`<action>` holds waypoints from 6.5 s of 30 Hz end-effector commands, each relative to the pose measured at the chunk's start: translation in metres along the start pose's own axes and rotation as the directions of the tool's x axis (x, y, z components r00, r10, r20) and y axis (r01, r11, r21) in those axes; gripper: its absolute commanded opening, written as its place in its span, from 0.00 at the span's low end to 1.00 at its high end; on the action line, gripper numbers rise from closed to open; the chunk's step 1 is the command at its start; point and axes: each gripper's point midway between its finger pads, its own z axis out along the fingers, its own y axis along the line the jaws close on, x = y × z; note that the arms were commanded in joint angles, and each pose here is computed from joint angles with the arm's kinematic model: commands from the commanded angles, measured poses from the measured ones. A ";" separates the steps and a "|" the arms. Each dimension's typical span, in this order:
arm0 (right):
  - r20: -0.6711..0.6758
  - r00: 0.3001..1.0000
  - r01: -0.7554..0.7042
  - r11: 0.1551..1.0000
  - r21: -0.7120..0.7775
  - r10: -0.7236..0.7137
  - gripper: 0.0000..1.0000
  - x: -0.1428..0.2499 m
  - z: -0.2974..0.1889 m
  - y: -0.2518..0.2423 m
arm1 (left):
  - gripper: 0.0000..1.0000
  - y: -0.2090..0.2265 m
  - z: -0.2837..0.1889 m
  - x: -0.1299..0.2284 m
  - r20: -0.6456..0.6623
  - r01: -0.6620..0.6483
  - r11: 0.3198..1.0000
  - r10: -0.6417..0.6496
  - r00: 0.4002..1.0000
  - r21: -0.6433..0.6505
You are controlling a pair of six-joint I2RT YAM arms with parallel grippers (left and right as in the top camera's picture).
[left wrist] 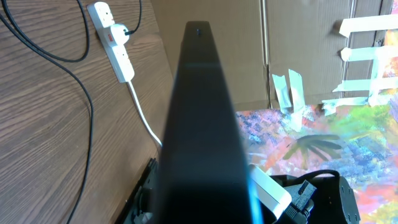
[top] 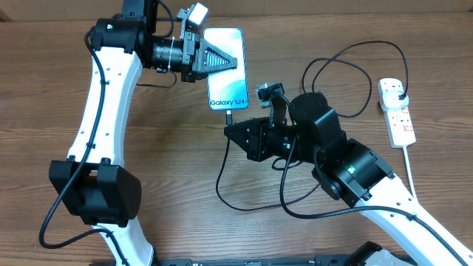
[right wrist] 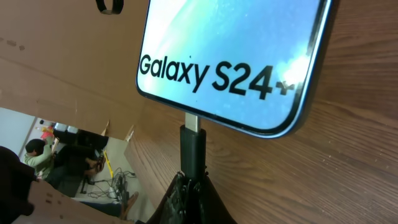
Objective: Plug charger to phone and switch on socket
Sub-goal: 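Press the phone down onto the USB-C plug with the left gripper, then lower the plugged phone with the left gripper onto the table, then lay the phone flat and open the left gripper, releasing it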
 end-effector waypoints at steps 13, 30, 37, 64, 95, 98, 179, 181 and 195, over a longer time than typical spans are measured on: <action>0.036 0.999 0.001 1.000 0.000 -0.001 0.04 -0.009 -0.007 0.000 | 0.04 -0.018 -0.003 0.002 0.005 -0.078 0.996 0.078 0.997 0.032; 0.041 0.999 0.004 1.000 -0.002 -0.003 0.04 -0.011 -0.007 0.001 | 0.05 -0.018 -0.002 0.003 0.002 -0.075 0.997 0.075 0.997 0.031; 0.056 0.998 0.009 1.000 -0.008 -0.009 0.04 -0.015 -0.007 0.002 | 0.04 -0.018 -0.002 0.004 0.001 -0.076 0.997 0.076 0.997 0.031; 0.096 0.995 -0.015 1.000 -0.002 0.015 0.04 -0.032 -0.002 -0.011 | 0.04 -0.017 -0.002 0.011 -0.010 -0.062 0.998 0.062 0.998 0.030; -0.047 0.984 -0.152 0.942 0.299 0.173 0.37 0.023 -0.011 -0.075 | 0.04 0.171 -0.013 0.004 -0.036 0.122 0.823 -0.170 0.985 -0.555; -0.058 0.981 -0.159 0.933 0.324 0.187 0.40 0.028 -0.012 -0.080 | 0.04 0.206 -0.009 0.007 -0.048 0.165 0.801 -0.235 0.971 -0.575; -0.135 0.958 -0.182 0.897 0.402 0.255 0.40 0.050 -0.004 -0.102 | 0.36 0.335 -0.030 0.044 0.023 0.240 0.517 -0.391 0.920 -0.821; -0.135 0.958 -0.182 0.897 0.402 0.255 0.40 0.050 -0.004 -0.102 | 0.36 0.335 -0.030 0.044 0.023 0.240 0.517 -0.391 0.920 -0.821; -0.135 0.958 -0.182 0.897 0.402 0.255 0.40 0.050 -0.004 -0.102 | 0.49 0.342 -0.042 0.045 0.030 0.215 0.450 -0.384 0.923 -0.867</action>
